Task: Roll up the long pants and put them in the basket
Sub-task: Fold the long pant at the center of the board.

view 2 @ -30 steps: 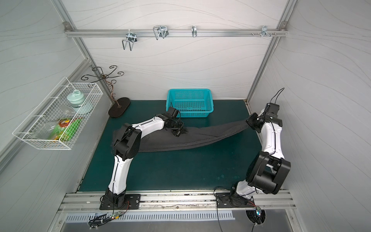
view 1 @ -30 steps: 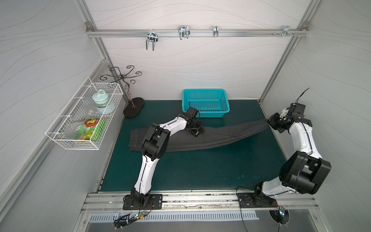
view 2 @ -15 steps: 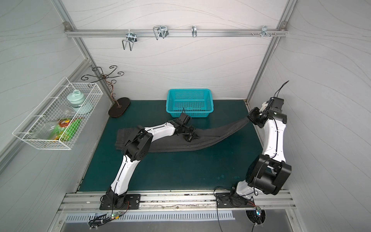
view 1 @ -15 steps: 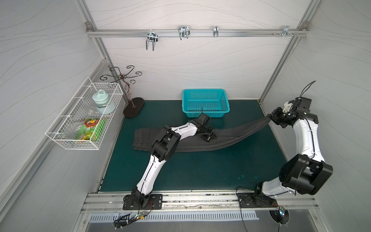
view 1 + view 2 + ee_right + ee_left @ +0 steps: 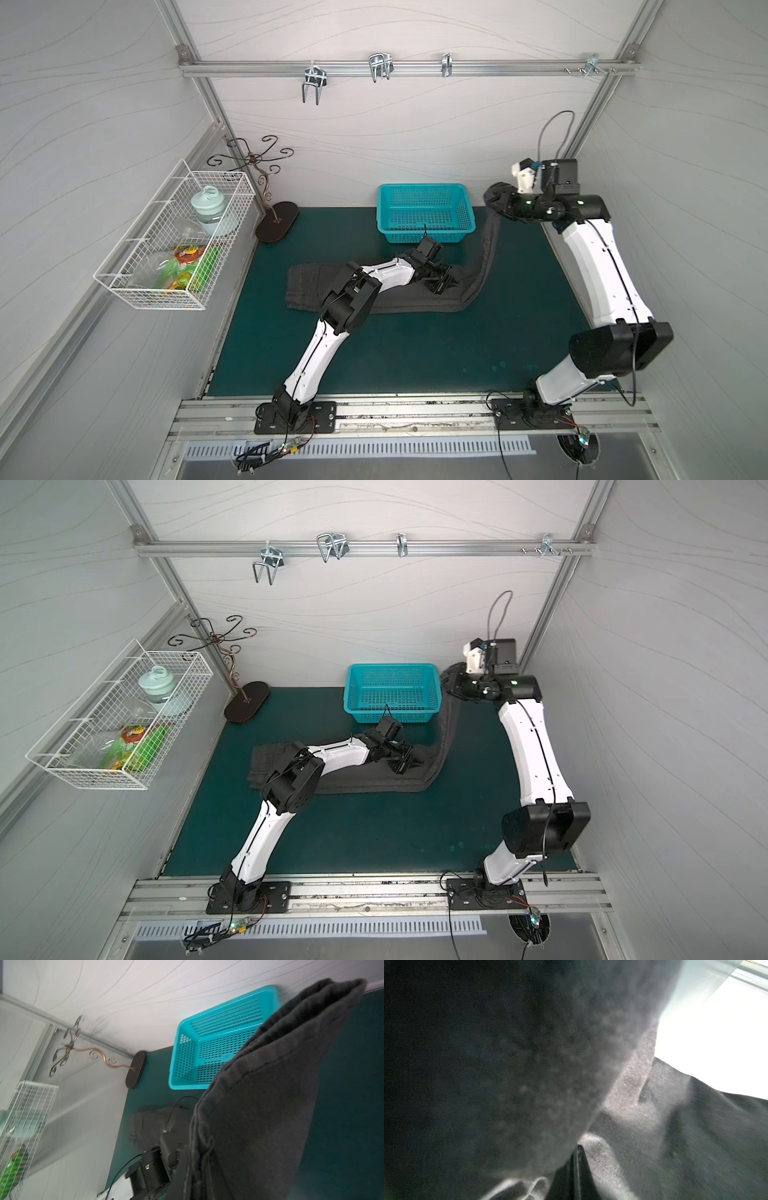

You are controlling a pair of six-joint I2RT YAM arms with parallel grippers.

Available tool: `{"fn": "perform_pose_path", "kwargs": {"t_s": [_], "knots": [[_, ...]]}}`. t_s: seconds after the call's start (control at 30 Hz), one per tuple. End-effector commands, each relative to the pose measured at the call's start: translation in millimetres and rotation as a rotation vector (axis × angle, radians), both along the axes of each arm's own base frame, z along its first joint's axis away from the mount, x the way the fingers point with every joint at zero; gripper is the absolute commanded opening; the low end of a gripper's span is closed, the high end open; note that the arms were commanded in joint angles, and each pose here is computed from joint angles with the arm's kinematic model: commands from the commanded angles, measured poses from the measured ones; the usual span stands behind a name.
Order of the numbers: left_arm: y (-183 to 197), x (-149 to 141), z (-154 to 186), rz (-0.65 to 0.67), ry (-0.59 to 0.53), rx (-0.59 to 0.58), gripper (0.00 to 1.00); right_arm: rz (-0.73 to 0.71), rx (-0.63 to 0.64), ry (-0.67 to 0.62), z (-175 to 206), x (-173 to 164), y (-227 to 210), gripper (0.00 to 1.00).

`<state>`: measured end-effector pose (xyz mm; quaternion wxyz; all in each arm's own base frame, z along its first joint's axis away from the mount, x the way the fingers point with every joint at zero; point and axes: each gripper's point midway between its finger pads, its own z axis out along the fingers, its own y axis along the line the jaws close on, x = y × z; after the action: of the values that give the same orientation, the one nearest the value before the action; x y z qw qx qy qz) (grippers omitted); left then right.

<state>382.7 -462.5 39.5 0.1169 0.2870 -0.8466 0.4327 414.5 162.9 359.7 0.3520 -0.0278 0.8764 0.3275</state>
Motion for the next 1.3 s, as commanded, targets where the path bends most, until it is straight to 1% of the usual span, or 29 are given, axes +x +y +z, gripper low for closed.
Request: {"fn": "perform_pose_path", "kwargs": {"t_s": [0.0,0.1,0.2,0.5,0.73,0.93,1.03,1.07,1.13,1.27], "knots": [[-7,-7,-21,-0.005,0.059,-0.018,0.00,0.120,-0.006,0.008,2,-11,48,0.00],[-7,-6,-11,-0.002,0.051,-0.036,0.00,0.204,-0.018,-0.011,6,-21,84,0.00],[2,-5,4,0.002,0.042,-0.043,0.00,0.256,-0.015,-0.027,13,-28,106,0.00],[55,-3,40,0.063,-0.007,-0.012,0.00,0.333,0.024,-0.047,30,-45,130,0.00],[86,0,56,0.102,-0.043,-0.001,0.00,0.412,0.025,-0.027,25,-68,159,0.00],[96,10,61,0.119,-0.056,-0.005,0.00,0.507,0.034,-0.029,30,-93,193,0.00],[103,16,68,0.134,-0.071,-0.008,0.00,0.564,0.033,-0.016,26,-109,213,0.00],[106,19,73,0.127,-0.094,-0.003,0.00,0.585,0.025,-0.019,25,-115,219,0.00],[119,17,72,0.118,-0.087,0.050,0.00,0.609,0.005,-0.013,22,-122,226,0.00],[142,24,85,0.141,-0.127,0.064,0.00,0.664,0.009,0.038,9,-134,240,0.00]]}}
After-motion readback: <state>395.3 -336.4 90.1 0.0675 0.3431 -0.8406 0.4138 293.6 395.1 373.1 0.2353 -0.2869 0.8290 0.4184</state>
